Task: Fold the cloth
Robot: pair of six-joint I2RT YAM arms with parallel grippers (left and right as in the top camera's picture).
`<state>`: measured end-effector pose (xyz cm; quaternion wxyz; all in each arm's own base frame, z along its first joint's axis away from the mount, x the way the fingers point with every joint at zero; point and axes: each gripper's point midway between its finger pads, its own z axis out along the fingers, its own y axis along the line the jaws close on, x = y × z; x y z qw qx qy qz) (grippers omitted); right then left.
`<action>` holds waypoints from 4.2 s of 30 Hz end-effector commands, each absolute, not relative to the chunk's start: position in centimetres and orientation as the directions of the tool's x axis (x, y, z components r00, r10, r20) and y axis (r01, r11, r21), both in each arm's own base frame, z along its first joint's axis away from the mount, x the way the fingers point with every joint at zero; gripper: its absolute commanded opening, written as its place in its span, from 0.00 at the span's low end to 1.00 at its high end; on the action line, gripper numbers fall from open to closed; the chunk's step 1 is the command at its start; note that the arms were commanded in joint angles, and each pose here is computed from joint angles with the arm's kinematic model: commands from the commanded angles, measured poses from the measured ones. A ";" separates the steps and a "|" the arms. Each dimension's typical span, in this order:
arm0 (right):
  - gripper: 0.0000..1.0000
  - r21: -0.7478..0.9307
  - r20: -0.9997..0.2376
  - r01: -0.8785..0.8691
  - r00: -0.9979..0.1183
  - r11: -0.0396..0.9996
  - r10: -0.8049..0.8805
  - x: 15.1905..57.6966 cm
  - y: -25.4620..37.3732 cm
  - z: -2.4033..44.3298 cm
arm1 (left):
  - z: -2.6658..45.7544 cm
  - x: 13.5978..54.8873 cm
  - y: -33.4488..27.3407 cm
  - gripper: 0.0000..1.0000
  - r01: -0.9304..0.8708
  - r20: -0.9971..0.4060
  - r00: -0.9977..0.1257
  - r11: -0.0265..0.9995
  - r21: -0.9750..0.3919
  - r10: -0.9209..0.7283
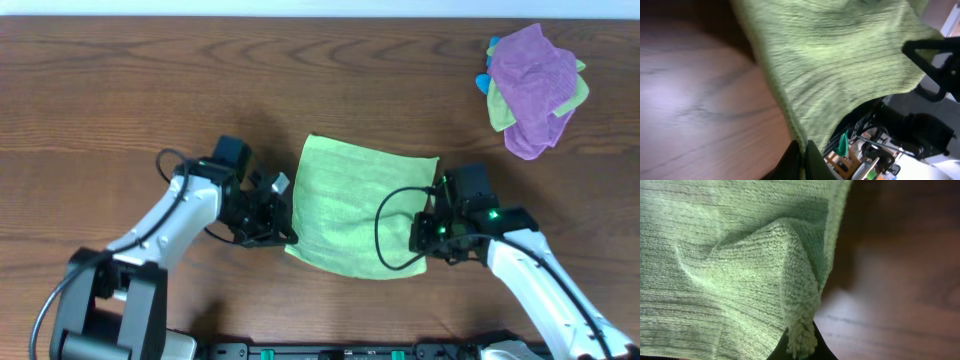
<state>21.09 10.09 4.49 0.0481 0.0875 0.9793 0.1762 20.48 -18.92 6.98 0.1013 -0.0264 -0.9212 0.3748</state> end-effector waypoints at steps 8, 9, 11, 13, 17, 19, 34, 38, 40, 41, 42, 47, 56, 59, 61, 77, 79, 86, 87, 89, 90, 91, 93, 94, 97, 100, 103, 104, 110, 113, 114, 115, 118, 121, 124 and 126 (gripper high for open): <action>0.01 0.306 -0.040 0.257 -0.958 0.917 0.282 18.5 9.7 5.6 | 8.2 19.2 -19.7 0.06 -0.049 0.154 -0.985 0.741 -0.669 0.074; 0.01 0.301 -0.042 0.265 -0.956 0.916 0.291 18.3 9.5 5.8 | 8.3 19.3 -19.6 0.06 -0.047 0.146 -0.987 0.745 -0.665 0.067; 0.01 0.295 -0.051 0.275 -0.952 0.915 0.303 17.9 9.1 6.3 | 8.7 19.5 -19.5 0.06 -0.051 0.133 -0.990 0.745 -0.665 0.051; 0.01 0.287 -0.071 0.279 -0.948 0.916 0.311 17.8 8.8 6.6 | 9.1 19.8 -19.5 0.06 -0.055 0.119 -0.992 0.745 -0.665 0.032; 0.01 0.274 -0.116 0.292 -0.936 0.916 0.333 18.1 8.1 7.1 | 9.9 20.8 -19.8 0.06 -0.049 0.074 -0.997 0.731 -0.681 0.002; 0.01 0.251 -0.134 0.317 -0.924 0.915 0.357 18.3 7.6 7.1 | 10.1 21.5 -20.0 0.06 -0.047 0.054 -0.998 0.724 -0.689 -0.014; 0.01 0.199 -0.280 0.426 -0.838 0.883 0.468 21.8 5.5 7.2 | 10.5 29.5 -20.8 0.06 -0.044 -0.162 -0.962 0.710 -0.703 -0.220; 0.01 0.179 -0.301 0.434 -0.830 0.883 0.469 22.7 5.2 6.7 | 9.3 30.9 -21.3 0.06 -0.050 -0.162 -0.959 0.702 -0.711 -0.232; 0.01 0.170 -0.308 0.437 -0.828 0.883 0.469 23.0 5.1 6.5 | 9.0 31.5 -21.5 0.06 -0.047 -0.170 -0.956 0.696 -0.716 -0.239; 0.01 0.163 -0.313 0.440 -0.826 0.883 0.469 23.2 5.0 6.3 | 8.8 31.9 -21.7 0.06 -0.045 -0.175 -0.953 0.690 -0.722 -0.246; 0.01 0.158 -0.318 0.442 -0.824 0.883 0.469 23.5 4.9 6.1 | 8.8 32.4 -21.8 0.06 -0.043 -0.182 -0.950 0.684 -0.728 -0.254; 0.01 0.142 -0.344 0.452 -0.812 0.881 0.472 24.8 4.7 5.5 | 8.7 33.9 -22.1 0.06 -0.045 -0.205 -0.934 0.668 -0.742 -0.291; 0.01 0.099 -0.434 0.477 -0.769 0.873 0.469 26.6 3.3 5.6 | 7.9 35.3 -22.3 0.06 -0.055 -0.222 -0.919 0.662 -0.747 -0.327; 0.01 0.093 -0.461 0.484 -0.753 0.870 0.469 27.1 3.0 5.8 | 7.5 35.7 -22.8 0.06 -0.043 -0.230 -0.918 0.657 -0.753 -0.324; 0.01 0.087 -0.479 0.489 -0.743 0.868 0.467 27.4 2.8 6.0 | 7.3 35.9 -23.0 0.06 -0.037 -0.235 -0.917 0.654 -0.756 -0.323; 0.01 0.039 -0.548 0.472 -0.727 0.881 0.414 31.3 1.4 3.9 | 6.1 36.7 -23.7 0.06 -0.052 -0.230 -0.910 0.644 -0.763 -0.346; 0.01 0.030 -0.560 0.465 -0.726 0.885 0.401 31.7 1.1 3.9 | 6.1 36.5 -24.1 0.06 -0.046 -0.232 -0.912 0.646 -0.762 -0.338; 0.01 0.017 -0.577 0.469 -0.717 0.883 0.392 32.4 0.1 3.8 | 6.0 35.7 -25.2 0.06 -0.026 -0.241 -0.919 0.657 -0.754 -0.313; 0.02 0.012 -0.579 0.465 -0.719 0.885 0.385 32.4 0.0 3.8 | 6.0 35.7 -25.3 0.06 -0.026 -0.242 -0.919 0.659 -0.752 -0.312; 0.06 0.001 -0.584 0.465 -0.718 0.885 0.378 32.5 -0.3 3.9 | 5.9 35.6 -25.4 0.06 -0.024 -0.243 -0.919 0.660 -0.751 -0.310; 0.10 -0.004 -0.591 0.472 -0.712 0.882 0.378 32.6 -0.6 4.0 | 5.9 35.6 -25.4 0.06 -0.025 -0.243 -0.919 0.660 -0.750 -0.310; 0.15 -0.006 -0.597 0.476 -0.707 0.879 0.379 32.7 -0.7 4.1 | 5.9 35.6 -25.4 0.06 -0.025 -0.243 -0.919 0.661 -0.750 -0.310; 0.28 -0.005 -0.611 0.483 -0.694 0.875 0.380 32.9 -0.9 4.3 | 5.9 35.6 -25.4 0.06 -0.024 -0.243 -0.920 0.660 -0.751 -0.309; 0.35 -0.004 -0.620 0.487 -0.686 0.873 0.380 33.1 -1.0 4.5 | 5.9 35.6 -25.4 0.06 -0.024 -0.242 -0.920 0.661 -0.750 -0.309; 0.42 0.002 -0.641 0.493 -0.667 0.870 0.379 33.6 -1.2 4.9 | 6.0 35.5 -25.5 0.09 -0.018 -0.242 -0.922 0.658 -0.753 -0.301; 0.44 0.006 -0.655 0.483 -0.660 0.875 0.369 34.0 -1.1 5.2 | 6.1 35.2 -25.7 0.20 0.006 -0.245 -0.929 0.652 -0.758 -0.276; 0.45 -0.004 -0.674 0.491 -0.645 0.871 0.360 34.3 -1.5 5.5 | 6.3 34.8 -26.1 0.21 0.023 -0.239 -0.937 0.640 -0.768 -0.253; 0.45 -0.009 -0.680 0.496 -0.640 0.868 0.359 34.3 -1.6 5.6 | 6.3 34.7 -26.2 0.21 0.026 -0.235 -0.940 0.635 -0.772 -0.247; 0.45 -0.043 -0.709 0.529 -0.613 0.847 0.347 34.4 -2.6 6.2 | 6.6 34.3 -26.5 0.21 0.038 -0.224 -0.948 0.619 -0.785 -0.226; 0.47 -0.049 -0.708 0.528 -0.617 0.848 0.343 34.3 -2.6 6.2 | 6.6 34.2 -26.6 0.22 0.042 -0.222 -0.950 0.614 -0.788 -0.220; 0.48 -0.052 -0.705 0.527 -0.621 0.848 0.343 34.2 -2.6 6.1 | 6.7 34.1 -26.6 0.21 0.050 -0.226 -0.951 0.612 -0.789 -0.213; 0.49 -0.056 -0.699 0.525 -0.628 0.849 0.342 34.1 -2.6 5.9 | 6.7 34.1 -26.7 0.21 0.051 -0.225 -0.951 0.612 -0.790 -0.212; 0.60 -0.071 -0.644 0.479 -0.692 0.875 0.326 33.2 -1.9 4.9 | 6.8 34.1 -26.7 0.21 0.064 -0.232 -0.952 0.608 -0.791 -0.201; 0.64 -0.099 -0.582 0.444 -0.752 0.890 0.310 31.8 -1.6 3.9 | 7.1 34.1 -26.6 0.21 0.087 -0.247 -0.951 0.604 -0.793 -0.187; 0.66 -0.124 -0.553 0.440 -0.775 0.889 0.306 30.9 -1.7 3.5 | 7.3 34.2 -26.5 0.25 0.087 -0.246 -0.951 0.598 -0.797 -0.189; 0.66 -0.127 -0.545 0.443 -0.778 0.887 0.311 30.6 -1.8 3.6 | 7.4 34.2 -26.5 0.26 0.088 -0.246 -0.951 0.596 -0.798 -0.188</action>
